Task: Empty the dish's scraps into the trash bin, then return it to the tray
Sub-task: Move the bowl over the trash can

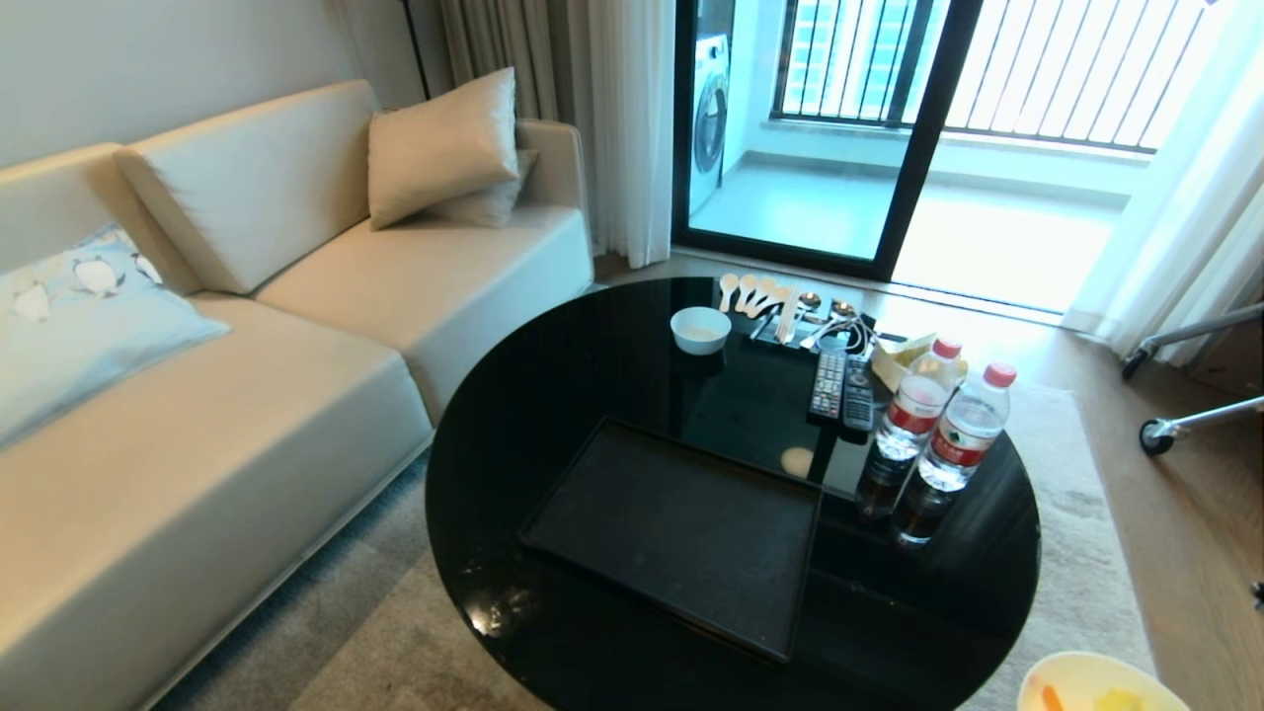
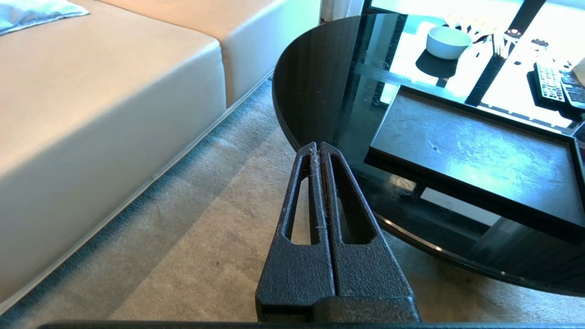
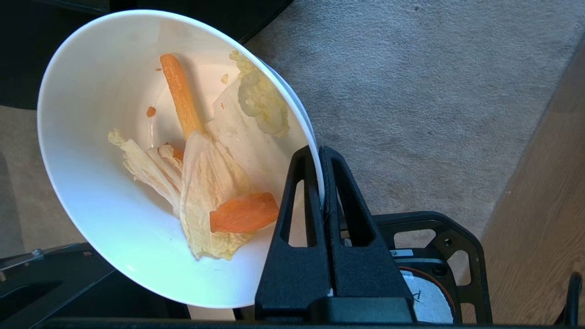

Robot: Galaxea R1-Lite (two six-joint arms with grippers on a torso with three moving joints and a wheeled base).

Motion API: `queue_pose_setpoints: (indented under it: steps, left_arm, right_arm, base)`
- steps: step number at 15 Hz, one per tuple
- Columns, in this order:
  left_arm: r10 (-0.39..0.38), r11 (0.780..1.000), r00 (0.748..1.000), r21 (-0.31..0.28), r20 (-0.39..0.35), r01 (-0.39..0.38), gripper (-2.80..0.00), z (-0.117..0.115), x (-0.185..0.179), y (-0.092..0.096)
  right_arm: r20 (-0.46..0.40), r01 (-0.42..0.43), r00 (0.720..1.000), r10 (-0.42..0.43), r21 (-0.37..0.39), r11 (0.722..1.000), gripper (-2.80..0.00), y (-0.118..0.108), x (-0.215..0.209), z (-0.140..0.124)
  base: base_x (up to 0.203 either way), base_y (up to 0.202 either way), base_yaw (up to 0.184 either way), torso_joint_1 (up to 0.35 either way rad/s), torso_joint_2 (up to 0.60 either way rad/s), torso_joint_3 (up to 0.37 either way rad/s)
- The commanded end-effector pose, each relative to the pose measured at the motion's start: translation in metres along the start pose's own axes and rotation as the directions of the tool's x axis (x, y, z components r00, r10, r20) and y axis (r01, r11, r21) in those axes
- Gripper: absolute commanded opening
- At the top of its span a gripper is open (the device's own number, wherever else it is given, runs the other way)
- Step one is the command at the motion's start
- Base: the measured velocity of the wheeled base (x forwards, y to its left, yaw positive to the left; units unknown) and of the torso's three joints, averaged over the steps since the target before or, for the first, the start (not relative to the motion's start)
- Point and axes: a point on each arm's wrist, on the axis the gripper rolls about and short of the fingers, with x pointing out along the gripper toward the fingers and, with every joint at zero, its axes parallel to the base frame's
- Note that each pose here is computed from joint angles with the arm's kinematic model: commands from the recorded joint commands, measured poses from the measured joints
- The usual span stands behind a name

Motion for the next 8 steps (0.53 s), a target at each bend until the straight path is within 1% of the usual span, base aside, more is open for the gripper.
queue_pose_setpoints:
  steps: [1, 2, 3, 8]
  left_arm:
    - [0.0, 1.0, 1.0, -0.001, 0.001, 0.0, -2.8, 0.0001, 0.0, 0.0]
    - [0.0, 1.0, 1.0, -0.001, 0.001, 0.0, -2.8, 0.0001, 0.0, 0.0]
    - [0.0, 1.0, 1.0, -0.001, 0.001, 0.0, -2.8, 0.0001, 0.0, 0.0]
    - [0.0, 1.0, 1.0, -0.001, 0.001, 0.0, -2.8, 0.0001, 0.0, 0.0]
  right_arm:
    - [0.0, 0.0, 1.0, 0.0, 0.004, 1.0, -2.8, 0.0001, -0.0004, 0.0003]
    - [-0.003, 0.001, 1.0, -0.001, 0.004, 1.0, -2.8, -0.0001, -0.0002, -0.0002]
    - [-0.003, 0.001, 1.0, -0.001, 0.004, 1.0, -2.8, -0.0001, -0.0002, -0.0002]
    - [0.0, 0.001, 1.0, -0.001, 0.003, 1.0, -2.8, 0.0003, -0.0003, 0.0006]
  base:
    - [0.0, 0.0, 0.0, 0.0, 0.0, 0.0]
    - [-0.102, 0.0, 0.0, 0.012, 0.0, -0.001]
    - [-0.171, 0.0, 0.001, 0.005, 0.0, 0.0]
    - [-0.186, 0.0, -0.001, 0.0, 0.0, 0.0]
